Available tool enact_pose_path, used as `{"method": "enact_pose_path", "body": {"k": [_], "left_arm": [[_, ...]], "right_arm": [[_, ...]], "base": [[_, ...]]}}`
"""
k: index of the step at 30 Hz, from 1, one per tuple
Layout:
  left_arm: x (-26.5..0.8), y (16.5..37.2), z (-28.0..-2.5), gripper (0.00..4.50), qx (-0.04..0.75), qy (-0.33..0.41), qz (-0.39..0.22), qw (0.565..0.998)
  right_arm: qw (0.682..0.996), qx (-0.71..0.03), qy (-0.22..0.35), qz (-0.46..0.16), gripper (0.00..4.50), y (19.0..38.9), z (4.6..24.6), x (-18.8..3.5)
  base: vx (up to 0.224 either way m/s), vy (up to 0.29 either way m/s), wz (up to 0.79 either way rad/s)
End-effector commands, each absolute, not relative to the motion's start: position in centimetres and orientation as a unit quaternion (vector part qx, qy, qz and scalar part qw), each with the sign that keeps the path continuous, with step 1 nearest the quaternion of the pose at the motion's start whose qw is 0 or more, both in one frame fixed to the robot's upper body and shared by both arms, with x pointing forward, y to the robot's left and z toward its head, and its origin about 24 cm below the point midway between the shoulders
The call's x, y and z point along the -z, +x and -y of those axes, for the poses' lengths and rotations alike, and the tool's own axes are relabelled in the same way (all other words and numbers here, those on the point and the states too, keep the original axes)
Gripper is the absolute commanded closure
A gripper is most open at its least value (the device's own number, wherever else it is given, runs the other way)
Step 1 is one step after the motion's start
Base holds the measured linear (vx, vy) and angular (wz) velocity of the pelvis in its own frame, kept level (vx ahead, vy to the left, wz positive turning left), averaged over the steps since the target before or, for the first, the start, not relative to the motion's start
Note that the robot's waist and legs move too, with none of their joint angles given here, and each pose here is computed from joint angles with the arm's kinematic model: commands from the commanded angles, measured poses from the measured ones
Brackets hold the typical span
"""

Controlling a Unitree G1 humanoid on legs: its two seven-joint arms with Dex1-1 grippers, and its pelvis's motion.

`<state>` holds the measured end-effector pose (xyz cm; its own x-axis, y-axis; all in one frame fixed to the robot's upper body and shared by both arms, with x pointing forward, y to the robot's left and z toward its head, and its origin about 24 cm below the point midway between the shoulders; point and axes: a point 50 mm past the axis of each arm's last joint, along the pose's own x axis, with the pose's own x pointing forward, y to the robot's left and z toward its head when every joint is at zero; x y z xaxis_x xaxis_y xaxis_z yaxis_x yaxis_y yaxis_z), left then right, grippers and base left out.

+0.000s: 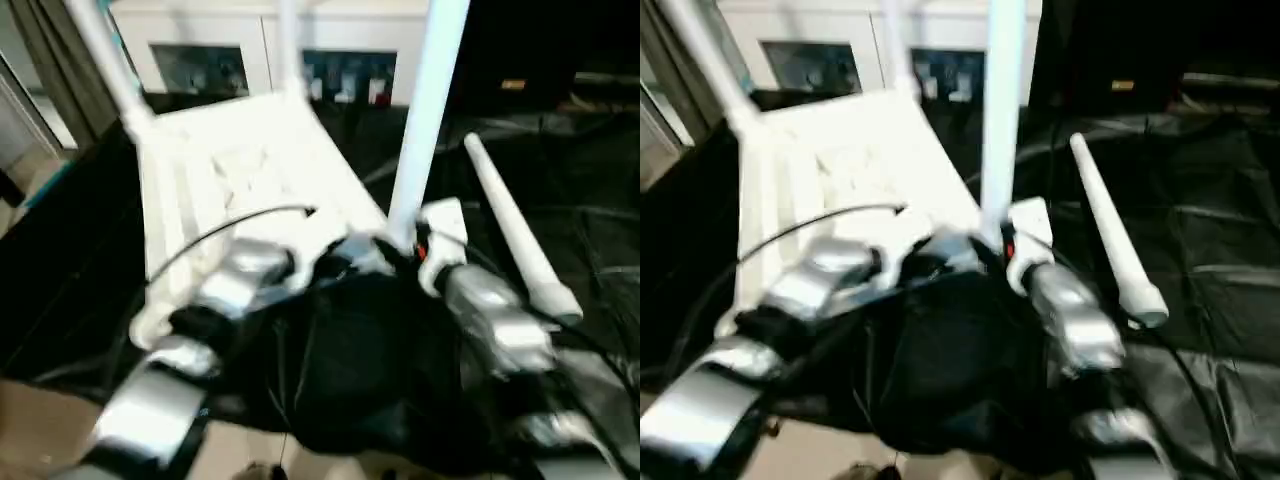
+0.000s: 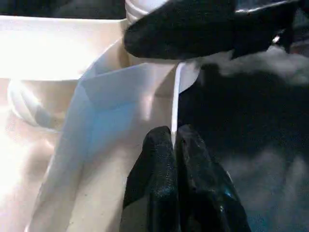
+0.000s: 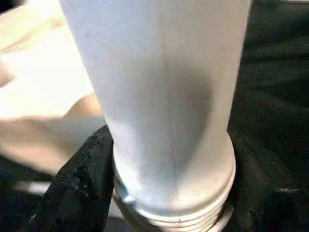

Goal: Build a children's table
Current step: Rotate leg to tighten

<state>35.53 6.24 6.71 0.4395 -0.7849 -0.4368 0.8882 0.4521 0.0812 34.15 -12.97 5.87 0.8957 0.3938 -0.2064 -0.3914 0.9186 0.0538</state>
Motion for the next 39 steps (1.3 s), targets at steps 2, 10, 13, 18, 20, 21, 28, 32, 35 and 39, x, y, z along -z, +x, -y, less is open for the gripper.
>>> {"method": "enact_pose_path", "body": {"k": [2,10,13,18,20,21,28,32,35,39], "left_arm": [[-7.8,36.3,-5.5,4.5,0.464,0.133,-0.139,0.865],[-7.3,34.9,-6.2,4.5,0.546,0.149,-0.128,0.814],[-6.9,33.7,-7.5,4.5,0.606,0.159,-0.13,0.768],[-6.6,32.4,-9.6,4.5,0.66,0.161,-0.149,0.718],[-6.7,32.3,-10.0,4.5,0.668,0.159,-0.152,0.711],[-6.7,32.1,-10.4,4.5,0.675,0.159,-0.157,0.703],[-6.8,31.6,-12.5,4.5,0.693,0.168,-0.187,0.676],[-6.8,31.6,-12.5,4.5,0.691,0.167,-0.187,0.678],[-6.8,31.7,-12.2,4.5,0.686,0.164,-0.181,0.686],[-6.8,32.1,-11.4,4.5,0.665,0.162,-0.168,0.71]], "right_arm": [[0.948,-0.271,0.035,-0.161,1.72,32.5,8.9,-3.1],[0.925,-0.364,0.005,-0.104,0.79,32.1,9.4,-4.9],[0.897,-0.43,-0.022,-0.095,0.79,31.3,10.9,-5.7],[0.847,-0.517,-0.06,-0.107,0.79,29.6,12.9,-6.5],[0.838,-0.531,-0.065,-0.111,0.79,29.3,13.2,-6.5],[0.831,-0.539,-0.075,-0.114,0.79,29.2,13.6,-6.6],[0.8,-0.578,-0.088,-0.134,1.03,28.6,14.8,-6.9],[0.793,-0.586,-0.09,-0.14,1.17,28.5,14.5,-6.7],[0.794,-0.585,-0.083,-0.143,1.51,28.3,14.1,-6.3],[0.819,-0.553,-0.06,-0.142,1.64,28.4,13.6,-5.6]], "base": [[0.0,0.0,0.0],[0.0,0.0,0.0],[0.0,0.0,0.0],[0.0,0.0,0.0],[0.0,0.0,0.0],[0.0,0.0,0.0],[0.0,0.0,0.0],[0.0,0.0,0.0],[0.0,0.0,0.0],[0.0,0.0,0.0]]}}
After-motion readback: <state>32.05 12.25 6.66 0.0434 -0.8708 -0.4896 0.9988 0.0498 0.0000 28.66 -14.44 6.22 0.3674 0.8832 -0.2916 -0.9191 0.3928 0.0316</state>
